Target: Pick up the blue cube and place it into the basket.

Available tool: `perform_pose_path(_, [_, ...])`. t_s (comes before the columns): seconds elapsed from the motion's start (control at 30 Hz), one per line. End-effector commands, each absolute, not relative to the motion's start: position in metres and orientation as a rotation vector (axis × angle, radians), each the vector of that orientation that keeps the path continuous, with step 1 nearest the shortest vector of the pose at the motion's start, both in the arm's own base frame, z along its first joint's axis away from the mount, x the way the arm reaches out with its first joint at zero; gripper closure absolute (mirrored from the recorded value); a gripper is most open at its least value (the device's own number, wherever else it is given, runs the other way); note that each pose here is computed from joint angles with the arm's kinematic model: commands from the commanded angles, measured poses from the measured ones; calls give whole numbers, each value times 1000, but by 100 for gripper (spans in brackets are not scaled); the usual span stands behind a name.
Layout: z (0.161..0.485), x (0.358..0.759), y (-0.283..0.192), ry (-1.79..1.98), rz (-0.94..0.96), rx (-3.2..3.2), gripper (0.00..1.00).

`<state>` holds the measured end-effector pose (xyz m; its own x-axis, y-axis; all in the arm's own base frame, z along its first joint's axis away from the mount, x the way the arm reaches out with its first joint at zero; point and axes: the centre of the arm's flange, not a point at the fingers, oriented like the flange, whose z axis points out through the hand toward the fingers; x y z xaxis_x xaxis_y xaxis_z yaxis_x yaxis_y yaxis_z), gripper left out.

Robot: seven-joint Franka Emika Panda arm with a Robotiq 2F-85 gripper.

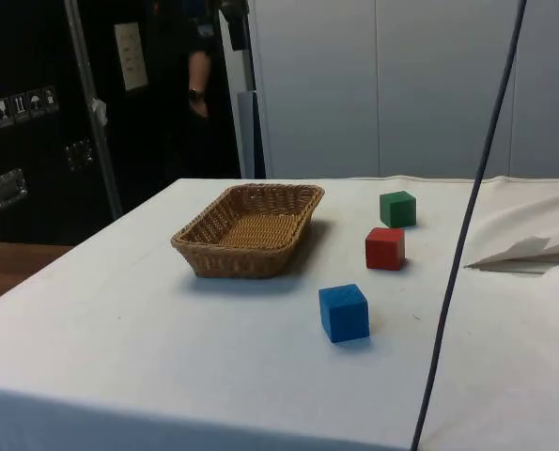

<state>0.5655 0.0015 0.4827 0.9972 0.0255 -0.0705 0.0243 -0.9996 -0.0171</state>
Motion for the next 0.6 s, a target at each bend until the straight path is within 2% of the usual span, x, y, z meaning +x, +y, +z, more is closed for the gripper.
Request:
perform_pose_path(0.0, [481, 565, 2, -39, 115, -3123, 0])
perform_pose_path(0.57, [466, 520, 24, -43, 86, -3162, 0])
